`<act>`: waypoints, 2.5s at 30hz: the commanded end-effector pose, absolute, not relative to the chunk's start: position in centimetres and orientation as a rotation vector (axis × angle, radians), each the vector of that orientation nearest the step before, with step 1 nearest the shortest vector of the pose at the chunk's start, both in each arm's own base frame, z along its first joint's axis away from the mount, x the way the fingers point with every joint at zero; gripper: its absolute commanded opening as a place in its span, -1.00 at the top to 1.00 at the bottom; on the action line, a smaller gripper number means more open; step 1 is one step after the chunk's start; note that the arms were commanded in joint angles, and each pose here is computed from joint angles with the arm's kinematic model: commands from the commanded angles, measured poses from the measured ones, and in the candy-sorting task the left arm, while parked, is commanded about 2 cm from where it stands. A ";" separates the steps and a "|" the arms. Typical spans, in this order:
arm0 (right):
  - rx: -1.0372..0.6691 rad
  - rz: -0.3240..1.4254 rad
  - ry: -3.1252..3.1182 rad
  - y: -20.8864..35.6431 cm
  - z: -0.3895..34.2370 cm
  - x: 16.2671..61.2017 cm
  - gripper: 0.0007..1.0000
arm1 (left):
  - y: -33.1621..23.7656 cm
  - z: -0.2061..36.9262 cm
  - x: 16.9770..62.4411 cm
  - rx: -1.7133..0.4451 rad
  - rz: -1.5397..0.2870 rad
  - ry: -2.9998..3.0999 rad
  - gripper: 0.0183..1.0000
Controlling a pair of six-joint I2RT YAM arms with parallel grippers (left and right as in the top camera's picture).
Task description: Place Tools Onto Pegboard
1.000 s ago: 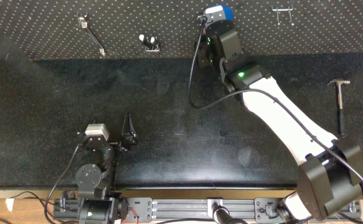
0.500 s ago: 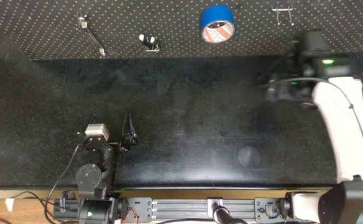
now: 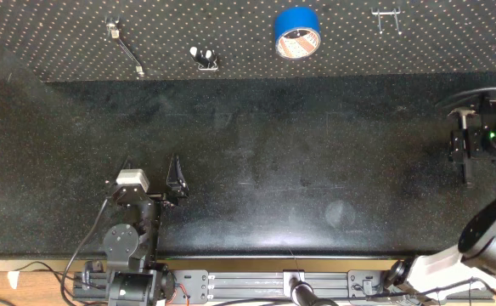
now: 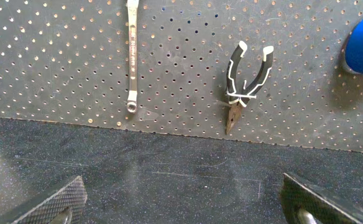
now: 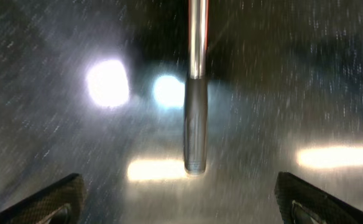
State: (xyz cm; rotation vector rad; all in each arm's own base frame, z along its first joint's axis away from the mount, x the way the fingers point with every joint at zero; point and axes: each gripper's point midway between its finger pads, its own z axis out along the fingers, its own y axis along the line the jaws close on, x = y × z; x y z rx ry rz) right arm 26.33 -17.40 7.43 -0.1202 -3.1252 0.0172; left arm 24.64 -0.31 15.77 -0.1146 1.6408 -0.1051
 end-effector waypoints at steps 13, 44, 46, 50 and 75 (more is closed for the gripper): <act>0.033 -0.059 -3.056 -18.1 1.8 27.2 -0.98 | -0.4 15.6 24.6 -0.099 -0.101 1.644 -0.99; -0.459 -0.104 -3.614 -16.8 8.8 33.8 0.85 | -0.4 15.6 24.6 -0.099 -0.101 1.644 -0.99; -0.520 -0.095 -3.723 -15.8 14.0 33.4 0.85 | -0.4 15.6 24.6 -0.099 -0.101 1.644 -0.99; -0.502 -0.094 -3.775 -11.7 19.7 29.0 0.85 | -0.4 15.6 24.6 -0.099 -0.101 1.644 -0.99; 0.326 -0.389 -4.027 2.3 22.6 39.3 0.85 | -0.4 15.6 24.6 -0.099 -0.101 1.644 -0.99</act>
